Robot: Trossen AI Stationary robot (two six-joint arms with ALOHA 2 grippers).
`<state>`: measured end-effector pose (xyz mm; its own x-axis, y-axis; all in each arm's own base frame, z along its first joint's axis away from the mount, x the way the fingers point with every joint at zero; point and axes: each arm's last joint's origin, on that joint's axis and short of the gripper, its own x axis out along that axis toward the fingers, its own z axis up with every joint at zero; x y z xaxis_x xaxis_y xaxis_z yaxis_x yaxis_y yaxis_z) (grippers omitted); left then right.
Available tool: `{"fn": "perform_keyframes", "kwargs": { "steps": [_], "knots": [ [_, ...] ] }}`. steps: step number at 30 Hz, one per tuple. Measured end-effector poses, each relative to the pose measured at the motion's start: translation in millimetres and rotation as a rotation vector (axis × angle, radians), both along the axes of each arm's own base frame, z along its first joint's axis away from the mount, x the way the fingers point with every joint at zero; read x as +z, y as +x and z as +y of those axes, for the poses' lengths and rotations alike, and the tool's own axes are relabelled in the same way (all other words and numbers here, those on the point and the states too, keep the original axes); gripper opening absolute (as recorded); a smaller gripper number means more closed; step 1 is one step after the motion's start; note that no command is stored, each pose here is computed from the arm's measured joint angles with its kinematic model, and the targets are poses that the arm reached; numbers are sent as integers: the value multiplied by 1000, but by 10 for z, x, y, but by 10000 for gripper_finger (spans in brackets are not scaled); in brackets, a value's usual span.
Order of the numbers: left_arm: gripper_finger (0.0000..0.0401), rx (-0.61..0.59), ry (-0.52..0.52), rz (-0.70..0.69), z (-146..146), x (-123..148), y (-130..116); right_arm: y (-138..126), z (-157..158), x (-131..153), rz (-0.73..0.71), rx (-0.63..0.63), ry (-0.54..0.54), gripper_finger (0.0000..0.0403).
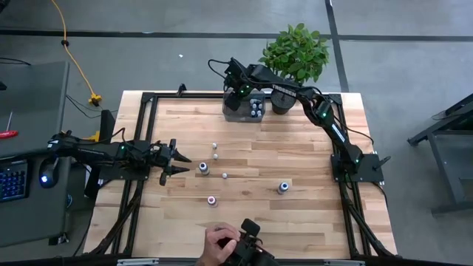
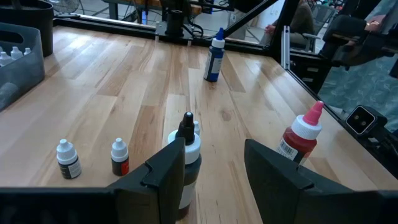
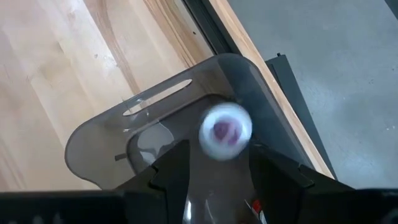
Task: Pick & Place food coloring
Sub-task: Put the large violet food into the black bin, then put the bottom small black food coloring bottle into the black bin
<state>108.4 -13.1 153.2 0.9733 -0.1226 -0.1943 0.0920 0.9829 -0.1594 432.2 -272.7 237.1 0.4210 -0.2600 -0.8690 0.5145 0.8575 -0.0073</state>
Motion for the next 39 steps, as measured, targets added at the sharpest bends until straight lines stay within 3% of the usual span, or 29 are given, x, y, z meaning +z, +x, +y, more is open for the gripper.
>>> {"fn": "perform_keyframes", "kwargs": {
  "steps": [9,20,24,32,39],
  "knots": [
    [163,0,0,0,0,0,0,34,-16,72,-57,-5,-35,158],
    [163,0,0,0,0,0,0,72,225,534,-160,10,-159,159],
    [163,0,0,0,0,0,0,81,465,804,-220,56,-181,159],
    [163,0,0,0,0,0,0,37,1102,1291,-326,231,-127,158],
    [163,0,0,0,0,0,0,-71,1732,1457,-248,380,-56,157]
  ]
}}
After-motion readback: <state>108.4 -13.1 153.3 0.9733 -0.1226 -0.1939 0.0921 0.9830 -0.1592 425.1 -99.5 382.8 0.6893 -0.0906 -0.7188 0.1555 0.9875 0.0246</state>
